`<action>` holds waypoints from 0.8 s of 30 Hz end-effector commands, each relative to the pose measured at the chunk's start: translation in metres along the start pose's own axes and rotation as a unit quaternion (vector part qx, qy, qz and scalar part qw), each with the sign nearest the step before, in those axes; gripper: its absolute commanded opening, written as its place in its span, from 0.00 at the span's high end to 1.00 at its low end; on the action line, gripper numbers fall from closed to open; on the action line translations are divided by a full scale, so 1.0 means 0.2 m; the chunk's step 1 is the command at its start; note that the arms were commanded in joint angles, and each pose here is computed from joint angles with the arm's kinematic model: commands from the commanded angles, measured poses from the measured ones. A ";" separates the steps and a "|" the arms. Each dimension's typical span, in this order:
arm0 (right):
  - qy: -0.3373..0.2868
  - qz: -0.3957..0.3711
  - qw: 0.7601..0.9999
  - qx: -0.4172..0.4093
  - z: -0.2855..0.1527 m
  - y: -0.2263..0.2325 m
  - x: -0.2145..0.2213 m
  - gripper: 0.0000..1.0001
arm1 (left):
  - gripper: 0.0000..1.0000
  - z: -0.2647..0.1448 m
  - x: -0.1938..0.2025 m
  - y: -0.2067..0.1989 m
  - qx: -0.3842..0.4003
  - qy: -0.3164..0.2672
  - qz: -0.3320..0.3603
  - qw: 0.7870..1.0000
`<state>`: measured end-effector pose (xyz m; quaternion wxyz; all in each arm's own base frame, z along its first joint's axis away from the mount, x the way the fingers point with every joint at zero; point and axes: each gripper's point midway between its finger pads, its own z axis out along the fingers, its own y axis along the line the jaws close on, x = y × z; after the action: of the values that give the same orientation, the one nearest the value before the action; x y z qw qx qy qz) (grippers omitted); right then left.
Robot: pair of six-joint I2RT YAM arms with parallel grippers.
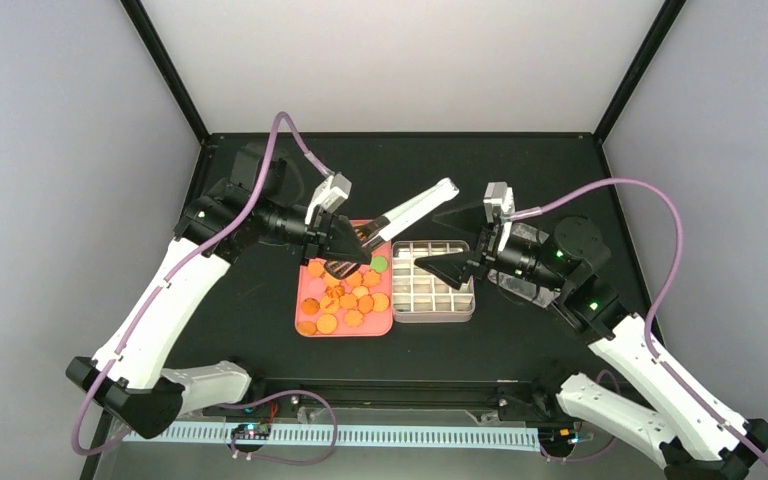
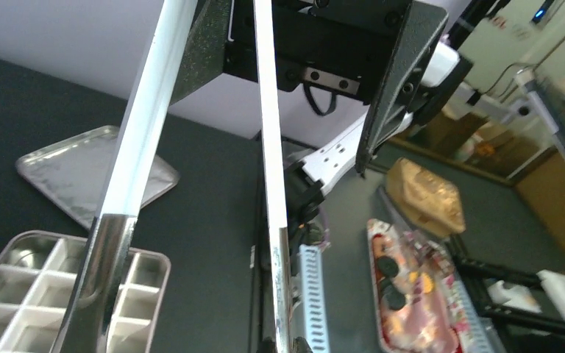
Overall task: Pack the cookies
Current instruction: Pass from the left arm to the right
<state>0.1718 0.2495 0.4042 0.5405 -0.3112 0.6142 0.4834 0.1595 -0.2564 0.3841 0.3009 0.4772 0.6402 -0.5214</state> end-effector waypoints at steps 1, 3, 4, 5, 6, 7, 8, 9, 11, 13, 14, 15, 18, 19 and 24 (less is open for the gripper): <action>-0.069 -0.017 0.994 -0.079 0.02 0.12 -0.15 0.00 | 0.98 -0.02 -0.13 -0.09 0.066 -0.046 -0.022 0.996; -0.087 -0.011 0.992 -0.096 0.04 0.12 -0.16 0.00 | 0.98 -0.02 -0.13 -0.09 0.068 -0.047 -0.022 0.996; -0.088 -0.009 0.992 -0.092 0.06 0.11 -0.16 0.00 | 0.99 -0.02 -0.13 -0.09 0.066 -0.047 -0.021 0.996; -0.085 -0.010 0.992 -0.091 0.08 0.09 -0.17 0.00 | 0.98 -0.02 -0.13 -0.09 0.063 -0.047 -0.020 0.997; -0.083 -0.013 0.992 -0.096 0.09 0.10 -0.17 0.00 | 0.98 -0.02 -0.13 -0.08 0.058 -0.047 -0.016 0.997; -0.082 -0.013 0.991 -0.103 0.11 0.10 -0.18 0.00 | 0.98 -0.02 -0.12 -0.08 0.054 -0.045 -0.015 0.997; -0.082 -0.009 0.990 -0.112 0.12 0.11 -0.18 0.00 | 0.98 -0.02 -0.11 -0.08 0.050 -0.044 -0.010 0.998; -0.079 -0.005 0.989 -0.124 0.14 0.11 -0.18 0.00 | 0.98 -0.02 -0.11 -0.07 0.045 -0.042 -0.008 0.998; -0.072 0.005 0.987 -0.142 0.17 0.12 -0.18 0.00 | 0.98 -0.01 -0.09 -0.05 0.038 -0.039 -0.002 0.998; -0.070 0.017 0.986 -0.153 0.20 0.12 -0.18 0.00 | 0.98 -0.01 -0.09 -0.04 0.034 -0.037 0.001 0.999; -0.070 0.023 0.985 -0.159 0.21 0.12 -0.18 0.00 | 0.98 -0.01 -0.08 -0.04 0.032 -0.036 0.001 0.999; -0.073 0.028 0.984 -0.163 0.22 0.12 -0.18 0.00 | 0.98 -0.01 -0.08 -0.04 0.031 -0.035 0.003 0.999; -0.080 0.033 0.982 -0.170 0.22 0.12 -0.19 0.01 | 0.99 -0.01 -0.09 -0.04 0.026 -0.036 0.012 0.999; -0.079 0.032 0.982 -0.167 0.22 0.11 -0.19 0.01 | 0.99 -0.02 -0.09 -0.04 0.024 -0.036 0.015 0.999; -0.065 0.031 0.980 -0.188 0.19 0.13 -0.21 0.02 | 0.99 -0.02 -0.08 -0.05 0.014 -0.031 0.029 0.999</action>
<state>0.1826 0.2966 0.4293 0.4934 -0.3337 0.5199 0.6123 0.1648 -0.2615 0.3914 0.3007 0.4612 0.6283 -0.5497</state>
